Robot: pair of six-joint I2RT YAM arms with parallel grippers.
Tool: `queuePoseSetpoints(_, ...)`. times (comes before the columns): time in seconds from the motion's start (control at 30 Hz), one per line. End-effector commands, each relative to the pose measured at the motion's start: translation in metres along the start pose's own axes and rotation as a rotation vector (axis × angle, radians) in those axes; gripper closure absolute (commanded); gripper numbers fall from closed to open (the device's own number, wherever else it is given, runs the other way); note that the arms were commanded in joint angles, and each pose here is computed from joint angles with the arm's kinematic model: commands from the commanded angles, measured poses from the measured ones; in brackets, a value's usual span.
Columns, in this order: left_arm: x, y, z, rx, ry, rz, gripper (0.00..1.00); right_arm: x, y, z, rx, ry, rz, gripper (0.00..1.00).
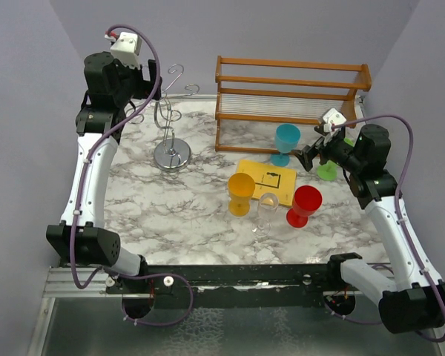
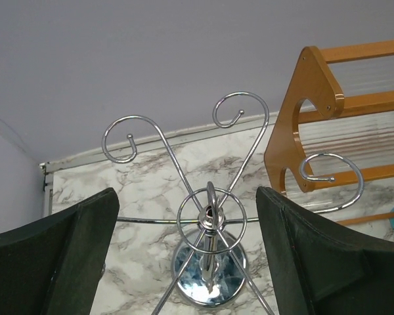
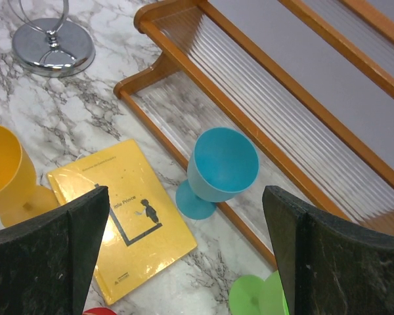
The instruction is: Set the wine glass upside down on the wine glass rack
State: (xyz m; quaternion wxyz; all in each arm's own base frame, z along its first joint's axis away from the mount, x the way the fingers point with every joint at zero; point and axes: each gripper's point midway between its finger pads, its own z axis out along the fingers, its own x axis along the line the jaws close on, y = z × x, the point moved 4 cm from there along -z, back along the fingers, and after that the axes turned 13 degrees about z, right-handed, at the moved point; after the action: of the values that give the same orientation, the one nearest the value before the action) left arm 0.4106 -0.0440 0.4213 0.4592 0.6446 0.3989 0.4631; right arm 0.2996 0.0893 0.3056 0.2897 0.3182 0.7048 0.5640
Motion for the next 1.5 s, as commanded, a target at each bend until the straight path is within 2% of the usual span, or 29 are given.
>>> queuePoseSetpoints(0.0, -0.010, 0.005, 0.010, 0.003, -0.069, -0.033, 0.15, 0.009, 0.018, -0.008, -0.091, 0.030, -0.042, 0.00)
queuePoseSetpoints(0.33, -0.012, -0.017, 0.028, 0.098, -0.085, -0.042, 0.44, 0.009, 0.011, -0.004, -0.075, 0.031, -0.020, 0.00)
queuePoseSetpoints(0.47, -0.014, -0.020, 0.030, 0.100, -0.096, -0.029, 0.58, 0.009, 0.008, -0.003, -0.068, 0.035, -0.016, 0.00)
queuePoseSetpoints(0.9, -0.019, -0.030, 0.037, 0.124, -0.115, 0.002, 0.79, 0.006, 0.004, -0.001, -0.058, 0.019, -0.014, 0.00)
queuePoseSetpoints(1.1, -0.025, -0.034, 0.039, 0.149, -0.138, 0.028, 0.84, 0.005, 0.005, -0.001, -0.059, 0.012, -0.014, 0.00)
queuePoseSetpoints(1.27, -0.027, -0.026, 0.034, 0.128, -0.135, 0.045, 1.00, 0.004, 0.003, -0.001, -0.055, 0.005, -0.016, 0.00)
queuePoseSetpoints(1.47, -0.031, -0.009, 0.023, 0.091, -0.129, 0.037, 1.00, 0.001, 0.001, 0.001, -0.049, -0.004, -0.015, 0.00)
